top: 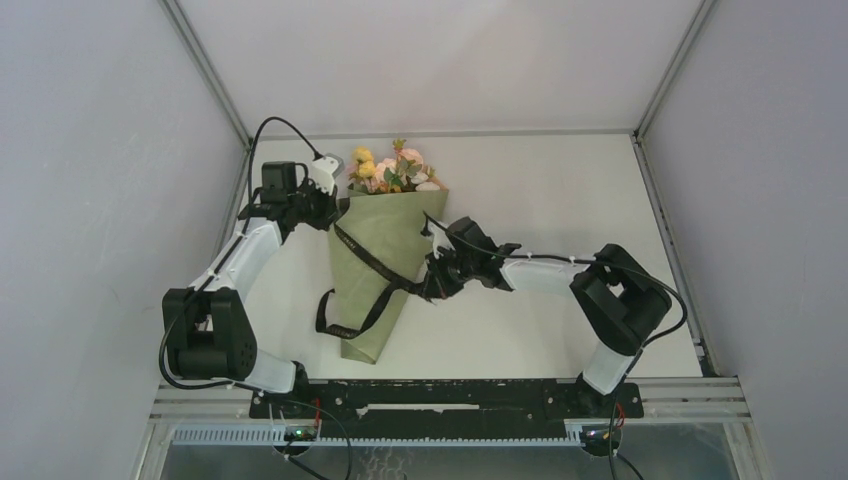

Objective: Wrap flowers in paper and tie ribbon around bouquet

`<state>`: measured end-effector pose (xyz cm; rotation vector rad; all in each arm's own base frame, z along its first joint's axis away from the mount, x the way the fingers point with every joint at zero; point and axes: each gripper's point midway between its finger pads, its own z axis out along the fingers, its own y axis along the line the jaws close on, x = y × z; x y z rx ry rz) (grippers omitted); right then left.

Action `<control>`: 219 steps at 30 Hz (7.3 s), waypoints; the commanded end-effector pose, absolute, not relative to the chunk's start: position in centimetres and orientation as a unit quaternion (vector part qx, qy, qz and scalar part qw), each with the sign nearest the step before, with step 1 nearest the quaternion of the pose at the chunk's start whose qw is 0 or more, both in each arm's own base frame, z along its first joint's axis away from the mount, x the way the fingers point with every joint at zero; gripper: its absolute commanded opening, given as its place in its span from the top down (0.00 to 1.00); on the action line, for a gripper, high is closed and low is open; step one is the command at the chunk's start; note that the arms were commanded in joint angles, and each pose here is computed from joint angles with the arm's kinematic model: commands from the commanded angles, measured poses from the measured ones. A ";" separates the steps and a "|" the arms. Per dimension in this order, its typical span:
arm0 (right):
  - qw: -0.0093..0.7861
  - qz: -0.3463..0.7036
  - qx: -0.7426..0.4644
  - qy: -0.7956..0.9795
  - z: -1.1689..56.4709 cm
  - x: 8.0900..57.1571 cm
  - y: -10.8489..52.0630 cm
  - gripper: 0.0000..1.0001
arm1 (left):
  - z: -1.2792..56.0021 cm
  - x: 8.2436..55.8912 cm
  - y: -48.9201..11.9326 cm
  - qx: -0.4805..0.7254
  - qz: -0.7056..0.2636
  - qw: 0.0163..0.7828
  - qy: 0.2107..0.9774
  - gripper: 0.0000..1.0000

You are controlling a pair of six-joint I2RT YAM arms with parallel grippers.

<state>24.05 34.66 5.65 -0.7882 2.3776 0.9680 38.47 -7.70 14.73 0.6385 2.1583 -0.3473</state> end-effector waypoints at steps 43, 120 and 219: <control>0.162 0.195 0.044 0.966 3.0 23.2 16.1 1.00 | 14.2 42.2 9.7 0.078 0.065 0.431 0.897 1.00; 0.344 0.393 0.362 0.773 3.7 31.1 5.4 1.00 | 9.9 29.1 24.3 -0.009 0.266 0.284 0.921 1.00; 0.302 0.373 -0.294 0.827 4.9 20.3 40.3 1.00 | 26.8 33.8 -30.1 0.414 -0.376 0.446 0.699 1.00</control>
